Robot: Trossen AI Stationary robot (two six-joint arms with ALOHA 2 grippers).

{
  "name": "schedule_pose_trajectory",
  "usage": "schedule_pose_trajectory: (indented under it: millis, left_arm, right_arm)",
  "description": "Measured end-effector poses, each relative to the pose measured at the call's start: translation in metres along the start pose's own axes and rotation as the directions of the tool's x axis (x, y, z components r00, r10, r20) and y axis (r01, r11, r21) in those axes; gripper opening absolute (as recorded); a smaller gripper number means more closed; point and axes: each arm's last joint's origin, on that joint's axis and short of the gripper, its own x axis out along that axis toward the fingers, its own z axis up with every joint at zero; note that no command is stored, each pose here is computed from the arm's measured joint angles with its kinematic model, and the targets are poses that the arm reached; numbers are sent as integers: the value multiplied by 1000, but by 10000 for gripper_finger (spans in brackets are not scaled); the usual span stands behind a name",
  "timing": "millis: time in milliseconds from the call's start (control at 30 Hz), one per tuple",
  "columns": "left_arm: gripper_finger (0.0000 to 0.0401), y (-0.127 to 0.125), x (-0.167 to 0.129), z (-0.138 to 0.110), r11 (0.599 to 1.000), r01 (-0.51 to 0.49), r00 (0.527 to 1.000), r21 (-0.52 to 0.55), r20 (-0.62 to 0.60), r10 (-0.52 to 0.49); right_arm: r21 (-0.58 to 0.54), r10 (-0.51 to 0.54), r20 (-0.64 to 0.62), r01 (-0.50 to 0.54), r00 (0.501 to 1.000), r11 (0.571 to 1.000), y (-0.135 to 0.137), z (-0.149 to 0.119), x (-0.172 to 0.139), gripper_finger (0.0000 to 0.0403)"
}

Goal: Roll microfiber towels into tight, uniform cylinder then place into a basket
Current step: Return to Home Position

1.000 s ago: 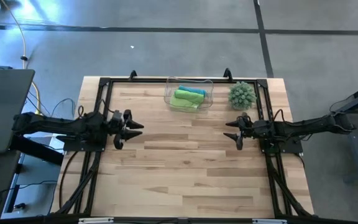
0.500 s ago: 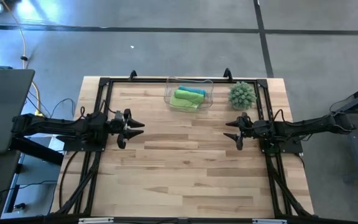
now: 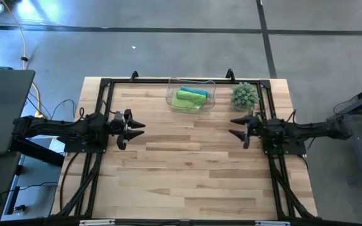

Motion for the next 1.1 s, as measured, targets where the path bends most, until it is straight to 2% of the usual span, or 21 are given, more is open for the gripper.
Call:
schedule_pose_trajectory:
  millis: [200, 367, 533, 700, 800, 900, 1000, 1100]
  left_arm:
    - [144, -2, -5, 7, 1000, 21, 998, 5, 67, -21]
    - [144, -6, -13, 16, 999, 51, 985, 15, 162, -52]
    - [144, -9, -23, 25, 997, 73, 961, 30, 267, -78]
    - [144, -6, -32, 34, 998, 40, 930, 47, 365, -55]
    - [144, -3, -38, 39, 998, -5, 906, 57, 423, -20]
    - [144, 1, -40, 42, 996, -61, 886, 63, 463, 25]
    - [144, 7, -41, 44, 991, -124, 877, 60, 473, 81]
    - [144, 12, -42, 44, 982, -180, 867, 56, 480, 131]
  right_arm:
    - [30, 7, 105, -10, 994, 999, -2, 9, -7, 241]
    - [51, -49, 161, 42, 986, 998, -8, 13, -10, 241]
    - [74, -145, 210, 132, 967, 989, -18, 18, -11, 241]
    - [93, -290, 213, 277, 933, 956, -32, 18, -12, 241]
    - [109, -391, 221, 376, 894, 920, -42, 19, -14, 241]
    - [130, -504, 227, 487, 833, 863, -54, 20, -17, 241]
    - [155, -625, 231, 606, 746, 780, -67, 21, -23, 241]
    - [180, -732, 231, 711, 641, 680, -79, 22, -31, 241]
